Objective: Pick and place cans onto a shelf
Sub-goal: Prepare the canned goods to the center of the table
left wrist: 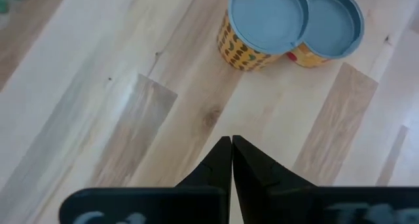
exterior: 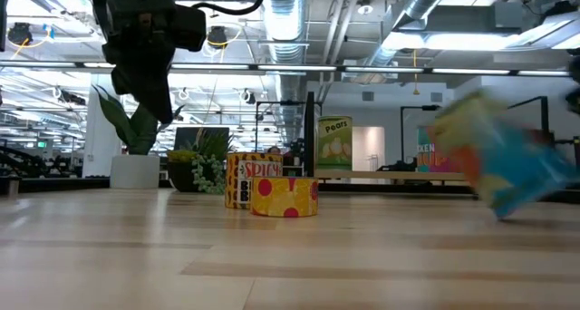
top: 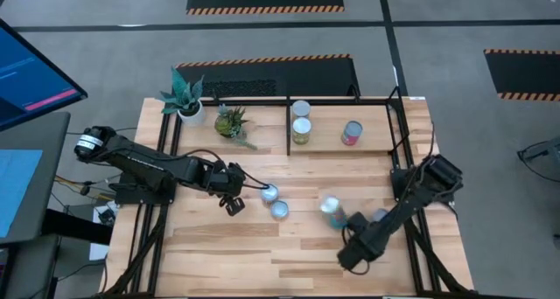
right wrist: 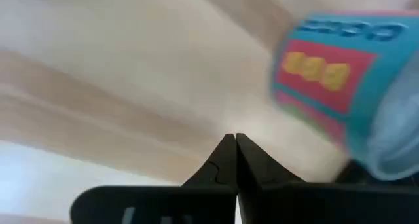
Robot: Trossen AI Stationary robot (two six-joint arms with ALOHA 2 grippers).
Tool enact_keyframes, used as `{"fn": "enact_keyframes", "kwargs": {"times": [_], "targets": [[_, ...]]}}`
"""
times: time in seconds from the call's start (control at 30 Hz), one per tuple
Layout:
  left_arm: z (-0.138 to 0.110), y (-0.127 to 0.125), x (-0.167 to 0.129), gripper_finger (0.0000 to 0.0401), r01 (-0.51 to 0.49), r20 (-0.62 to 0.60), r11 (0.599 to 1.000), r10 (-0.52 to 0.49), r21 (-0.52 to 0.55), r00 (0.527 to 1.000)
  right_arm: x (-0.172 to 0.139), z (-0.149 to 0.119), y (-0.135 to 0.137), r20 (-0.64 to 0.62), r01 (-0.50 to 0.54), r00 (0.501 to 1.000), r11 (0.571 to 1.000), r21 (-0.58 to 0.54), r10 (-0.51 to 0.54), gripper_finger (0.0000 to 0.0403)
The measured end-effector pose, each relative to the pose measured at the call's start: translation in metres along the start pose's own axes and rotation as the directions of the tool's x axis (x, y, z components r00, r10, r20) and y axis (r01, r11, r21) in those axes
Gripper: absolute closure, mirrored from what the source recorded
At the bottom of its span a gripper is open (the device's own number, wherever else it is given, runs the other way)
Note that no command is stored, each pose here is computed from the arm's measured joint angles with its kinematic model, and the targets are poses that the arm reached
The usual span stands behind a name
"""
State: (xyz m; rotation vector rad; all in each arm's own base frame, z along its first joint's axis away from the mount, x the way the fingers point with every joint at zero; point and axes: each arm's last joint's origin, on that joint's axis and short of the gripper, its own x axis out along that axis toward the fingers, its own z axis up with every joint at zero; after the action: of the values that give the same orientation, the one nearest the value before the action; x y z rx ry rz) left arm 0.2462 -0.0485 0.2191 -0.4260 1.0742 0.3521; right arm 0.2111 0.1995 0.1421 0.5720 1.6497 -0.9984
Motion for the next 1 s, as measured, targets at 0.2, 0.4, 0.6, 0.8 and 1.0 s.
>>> {"fn": "enact_keyframes", "kwargs": {"times": [0.2,0.4,0.6,0.8,1.0], "targets": [[0.000,0.000,0.000,0.0401,0.013,-0.011,1.000,-0.013,0.000,1.000,-0.018,-0.004,0.009,0.088,-0.086,0.992,0.996,-0.007,0.086,0.0393],[0.000,0.000,0.000,0.0401,-0.003,0.003,1.000,0.003,0.000,1.000,-0.035,-0.016,0.014,0.116,-0.160,0.981,0.987,0.005,0.158,0.0391],[0.002,0.002,0.000,0.0401,-0.068,0.060,0.998,0.068,-0.004,0.996,-0.057,0.001,0.023,0.463,-0.316,0.846,0.948,0.037,0.264,0.0390],[0.003,0.003,0.000,0.0401,-0.108,0.097,0.994,0.109,-0.011,0.989,-0.065,0.044,0.031,0.568,-0.337,0.782,0.941,0.037,0.258,0.0387],[0.002,0.001,-0.001,0.0401,-0.128,0.120,0.992,0.129,-0.010,0.984,-0.070,0.098,0.029,0.627,-0.268,0.755,0.963,0.029,0.191,0.0388]]}}
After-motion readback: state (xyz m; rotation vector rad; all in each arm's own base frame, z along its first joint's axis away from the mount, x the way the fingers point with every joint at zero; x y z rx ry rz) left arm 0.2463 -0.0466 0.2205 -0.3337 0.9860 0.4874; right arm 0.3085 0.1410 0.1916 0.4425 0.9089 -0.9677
